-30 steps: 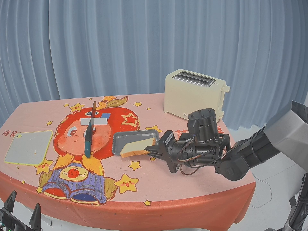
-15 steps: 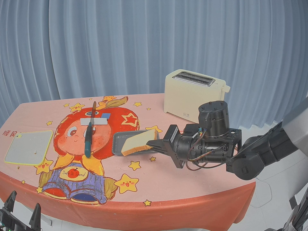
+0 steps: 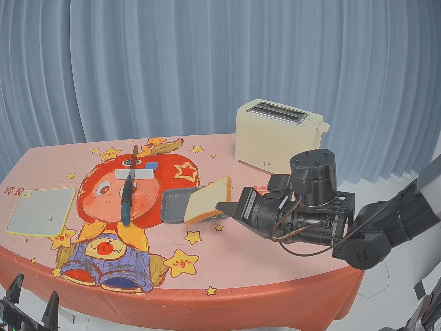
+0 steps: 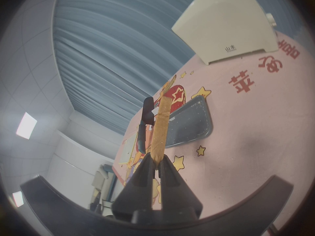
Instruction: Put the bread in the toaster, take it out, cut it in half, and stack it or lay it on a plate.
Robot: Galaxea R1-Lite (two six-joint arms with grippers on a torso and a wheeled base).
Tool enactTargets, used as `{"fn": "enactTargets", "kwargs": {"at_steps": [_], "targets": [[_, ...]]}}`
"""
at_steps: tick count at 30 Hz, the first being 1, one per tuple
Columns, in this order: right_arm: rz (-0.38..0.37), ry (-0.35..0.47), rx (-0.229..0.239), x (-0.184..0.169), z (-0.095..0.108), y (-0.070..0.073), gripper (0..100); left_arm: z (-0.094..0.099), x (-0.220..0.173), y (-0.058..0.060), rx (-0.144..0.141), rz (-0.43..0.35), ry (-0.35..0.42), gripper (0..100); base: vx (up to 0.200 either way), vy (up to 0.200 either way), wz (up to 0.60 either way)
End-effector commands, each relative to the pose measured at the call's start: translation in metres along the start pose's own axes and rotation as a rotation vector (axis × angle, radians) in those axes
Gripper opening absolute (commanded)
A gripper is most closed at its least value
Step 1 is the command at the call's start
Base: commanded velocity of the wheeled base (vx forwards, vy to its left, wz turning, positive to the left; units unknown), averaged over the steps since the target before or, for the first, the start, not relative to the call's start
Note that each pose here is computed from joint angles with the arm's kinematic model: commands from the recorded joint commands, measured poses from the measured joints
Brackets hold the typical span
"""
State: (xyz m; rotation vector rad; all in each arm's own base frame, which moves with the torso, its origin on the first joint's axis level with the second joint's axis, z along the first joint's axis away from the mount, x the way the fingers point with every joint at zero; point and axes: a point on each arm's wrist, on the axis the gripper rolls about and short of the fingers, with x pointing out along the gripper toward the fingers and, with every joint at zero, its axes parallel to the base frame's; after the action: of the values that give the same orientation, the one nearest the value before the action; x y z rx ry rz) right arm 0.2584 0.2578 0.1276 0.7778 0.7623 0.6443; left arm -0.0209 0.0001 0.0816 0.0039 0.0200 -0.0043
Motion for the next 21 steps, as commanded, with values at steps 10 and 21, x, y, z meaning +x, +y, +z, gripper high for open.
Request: {"fn": "enactTargets", "kwargs": {"at_steps": [10, 21], "targets": [[0.085, -0.112, -0.159, -0.061, 0.004, 0.038, 0, -0.005, 0.001, 0.0, 0.001, 0.0, 0.018, 100, 0.0, 0.0, 0.0], [0.138, -0.094, -0.214, -0.116, -0.009, 0.035, 0, -0.005, 0.001, 0.0, 0.001, 0.0, 0.018, 100, 0.0, 0.0, 0.0]]}}
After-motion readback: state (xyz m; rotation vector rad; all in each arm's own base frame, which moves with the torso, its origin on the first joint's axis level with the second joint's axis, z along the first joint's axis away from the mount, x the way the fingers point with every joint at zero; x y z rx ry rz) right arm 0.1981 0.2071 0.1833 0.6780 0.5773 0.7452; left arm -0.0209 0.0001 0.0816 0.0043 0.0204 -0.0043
